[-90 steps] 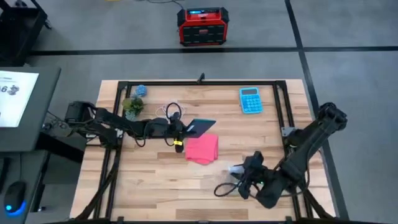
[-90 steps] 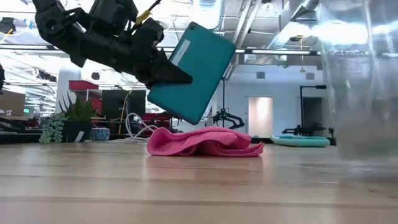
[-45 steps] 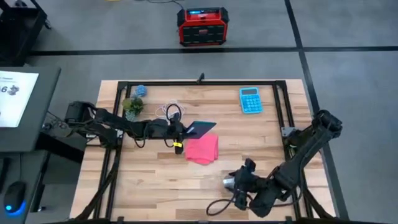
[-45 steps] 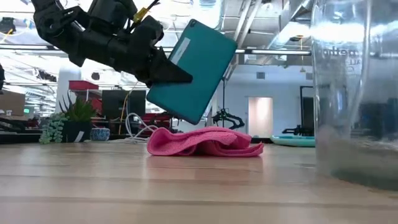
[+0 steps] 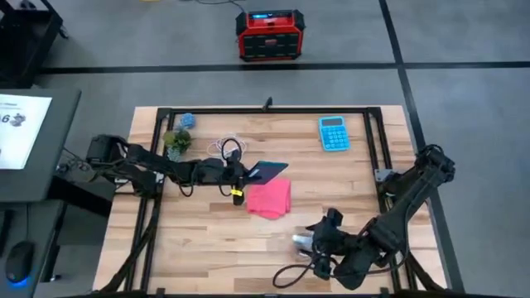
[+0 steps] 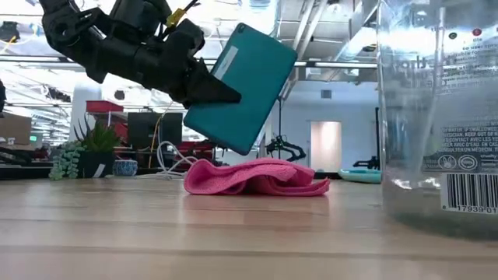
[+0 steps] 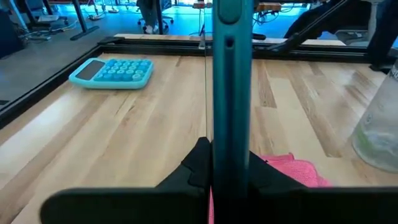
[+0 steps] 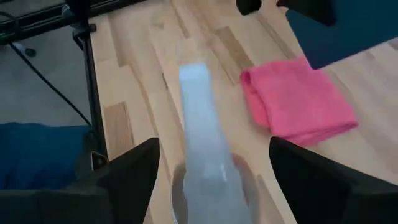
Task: Apply microfiber cloth
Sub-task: Spray the back of the cellphone using the spray bottle
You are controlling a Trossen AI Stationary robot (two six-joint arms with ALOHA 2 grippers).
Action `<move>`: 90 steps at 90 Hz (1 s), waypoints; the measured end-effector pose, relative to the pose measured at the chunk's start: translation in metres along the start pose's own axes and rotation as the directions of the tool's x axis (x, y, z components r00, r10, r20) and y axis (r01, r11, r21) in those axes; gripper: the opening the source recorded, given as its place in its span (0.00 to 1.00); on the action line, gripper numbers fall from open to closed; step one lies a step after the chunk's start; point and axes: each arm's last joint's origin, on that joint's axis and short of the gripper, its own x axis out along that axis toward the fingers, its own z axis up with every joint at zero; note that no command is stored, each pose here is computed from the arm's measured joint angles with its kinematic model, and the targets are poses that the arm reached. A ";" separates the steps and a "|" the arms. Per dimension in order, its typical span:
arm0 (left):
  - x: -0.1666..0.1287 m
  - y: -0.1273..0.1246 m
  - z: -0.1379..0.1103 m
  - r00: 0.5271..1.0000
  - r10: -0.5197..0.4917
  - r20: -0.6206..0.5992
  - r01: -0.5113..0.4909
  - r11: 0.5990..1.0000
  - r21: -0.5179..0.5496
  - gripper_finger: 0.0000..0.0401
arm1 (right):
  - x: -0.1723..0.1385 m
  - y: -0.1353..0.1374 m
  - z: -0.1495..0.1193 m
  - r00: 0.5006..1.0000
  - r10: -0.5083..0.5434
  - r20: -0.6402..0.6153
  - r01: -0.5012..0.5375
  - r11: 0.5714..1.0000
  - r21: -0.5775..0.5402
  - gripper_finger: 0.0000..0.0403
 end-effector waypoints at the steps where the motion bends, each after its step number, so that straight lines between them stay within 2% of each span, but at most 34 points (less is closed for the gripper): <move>1: 0.000 0.000 0.000 1.000 0.000 0.001 0.000 1.000 -0.001 0.02 | -0.001 0.000 0.001 1.000 0.003 0.001 -0.003 1.000 -0.002 0.72; 16: 0.000 0.000 0.001 1.000 0.000 0.009 0.000 1.000 0.005 0.02 | -0.008 0.003 0.004 1.000 0.020 0.006 -0.020 1.000 0.003 0.72; 33: 0.000 0.000 0.001 1.000 -0.004 0.007 0.004 1.000 0.006 0.02 | -0.008 -0.004 -0.003 0.998 -0.049 -0.040 0.050 0.998 0.029 0.67; 51: 0.000 0.000 0.001 1.000 -0.006 0.007 0.006 0.999 0.031 0.02 | -0.006 -0.004 -0.004 0.997 -0.058 -0.044 0.059 0.998 0.027 0.52; 74: 0.000 -0.002 0.000 1.000 -0.014 0.006 0.014 0.999 0.041 0.02 | -0.005 -0.003 -0.005 0.997 -0.063 -0.040 0.064 0.998 0.024 0.22; 90: -0.001 -0.008 0.000 0.999 -0.035 0.008 0.034 0.998 0.045 0.02 | -0.005 -0.003 -0.005 0.997 -0.064 -0.038 0.065 0.998 0.020 0.21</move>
